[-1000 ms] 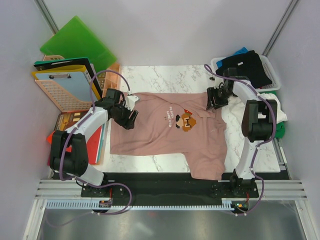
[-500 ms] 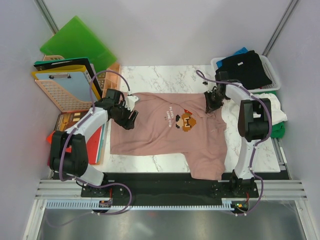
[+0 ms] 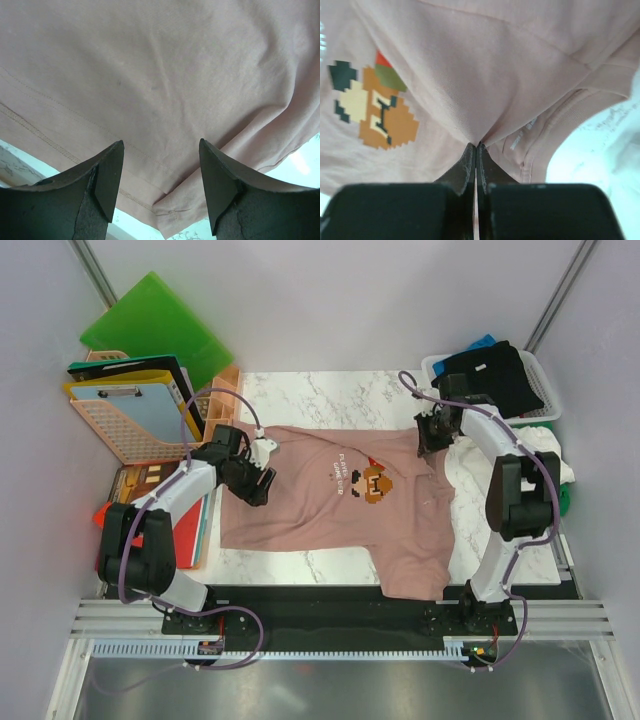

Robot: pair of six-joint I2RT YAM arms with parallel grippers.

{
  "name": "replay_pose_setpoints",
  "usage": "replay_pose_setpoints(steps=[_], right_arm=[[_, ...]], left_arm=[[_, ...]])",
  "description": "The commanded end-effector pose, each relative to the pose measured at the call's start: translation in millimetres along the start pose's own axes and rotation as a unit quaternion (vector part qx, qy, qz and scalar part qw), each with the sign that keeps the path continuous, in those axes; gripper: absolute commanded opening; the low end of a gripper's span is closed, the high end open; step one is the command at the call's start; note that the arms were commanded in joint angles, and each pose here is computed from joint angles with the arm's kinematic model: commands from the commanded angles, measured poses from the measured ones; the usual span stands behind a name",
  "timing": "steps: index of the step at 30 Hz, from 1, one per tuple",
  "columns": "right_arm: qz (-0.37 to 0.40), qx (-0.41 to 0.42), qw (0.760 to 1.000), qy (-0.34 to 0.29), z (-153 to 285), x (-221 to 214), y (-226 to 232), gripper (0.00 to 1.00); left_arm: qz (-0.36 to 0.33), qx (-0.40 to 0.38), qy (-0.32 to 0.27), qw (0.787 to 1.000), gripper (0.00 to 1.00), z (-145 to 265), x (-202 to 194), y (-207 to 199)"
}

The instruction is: Fold and stack the t-shirts

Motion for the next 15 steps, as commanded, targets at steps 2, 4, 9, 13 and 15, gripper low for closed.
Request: replay_pose_setpoints(steps=[2,4,9,13,15], right_arm=[[0.026,0.014,0.998,-0.051,49,17,18,0.0],[0.029,0.014,0.998,-0.056,57,18,20,0.0],[0.044,-0.011,0.997,-0.07,71,21,18,0.0],[0.042,-0.042,0.995,-0.081,64,29,8,0.0],[0.038,-0.054,0.994,-0.088,62,32,4,0.0]], left_arm=[[-0.01,0.017,-0.022,1.0,0.68,3,7,3],[-0.011,0.017,-0.024,0.999,0.69,4,8,2],[-0.011,0.015,-0.027,0.999,0.68,4,8,1],[-0.012,0.016,-0.031,0.999,0.68,4,7,0],[-0.013,0.018,-0.027,0.999,0.69,4,5,-1]])
Point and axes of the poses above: each gripper's point midway between its finger pads, its own z axis back along the fingers, its own y axis along the line the jaws close on, x = y × z, the point moved 6 cm from there along z, back along the fingers, and after that the axes turned 2 degrees about -z, right-handed, at the moved point
